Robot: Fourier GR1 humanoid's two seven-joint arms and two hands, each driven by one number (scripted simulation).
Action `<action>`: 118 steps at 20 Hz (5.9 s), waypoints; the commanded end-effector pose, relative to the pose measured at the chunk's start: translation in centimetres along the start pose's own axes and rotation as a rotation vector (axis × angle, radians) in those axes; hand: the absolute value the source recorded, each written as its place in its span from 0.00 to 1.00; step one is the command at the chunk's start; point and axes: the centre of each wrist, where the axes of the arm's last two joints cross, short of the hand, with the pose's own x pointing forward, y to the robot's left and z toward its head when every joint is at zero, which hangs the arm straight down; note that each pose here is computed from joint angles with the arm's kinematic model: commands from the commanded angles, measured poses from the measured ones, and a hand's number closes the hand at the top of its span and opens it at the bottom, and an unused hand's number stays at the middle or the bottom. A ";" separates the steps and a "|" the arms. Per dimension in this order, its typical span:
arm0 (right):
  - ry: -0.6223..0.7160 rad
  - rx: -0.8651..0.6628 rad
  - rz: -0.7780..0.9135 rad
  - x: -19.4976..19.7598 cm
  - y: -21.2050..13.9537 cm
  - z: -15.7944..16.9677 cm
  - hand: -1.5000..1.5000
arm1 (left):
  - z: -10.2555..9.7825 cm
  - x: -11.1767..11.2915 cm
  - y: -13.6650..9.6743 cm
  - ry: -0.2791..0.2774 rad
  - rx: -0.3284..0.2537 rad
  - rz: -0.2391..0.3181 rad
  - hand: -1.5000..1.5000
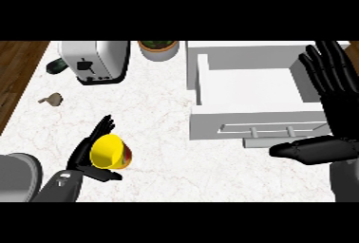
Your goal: Pick up the cup, place it into the drawer and close the drawer
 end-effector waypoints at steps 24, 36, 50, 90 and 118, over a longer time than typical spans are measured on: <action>-0.004 -0.018 0.002 0.4 -2.1 -0.1 0.00 | -5.5 2.3 -3.2 -0.470 0.386 0.053 1.00; 0.028 -0.012 0.028 0.3 -2.5 -0.4 0.00 | -15.0 12.0 -5.9 -0.586 0.198 0.070 1.00; 0.010 -0.060 0.040 -0.8 -1.9 1.4 0.00 | -22.0 27.9 -17.3 -0.562 0.071 -0.019 1.00; -0.057 0.592 -0.181 -0.7 4.7 -3.2 1.00 | -25.0 26.5 -21.1 -0.314 0.015 0.044 0.00; 0.512 0.717 0.630 -18.0 5.1 -0.8 1.00 | -22.8 22.1 -15.9 -0.365 0.129 0.214 0.00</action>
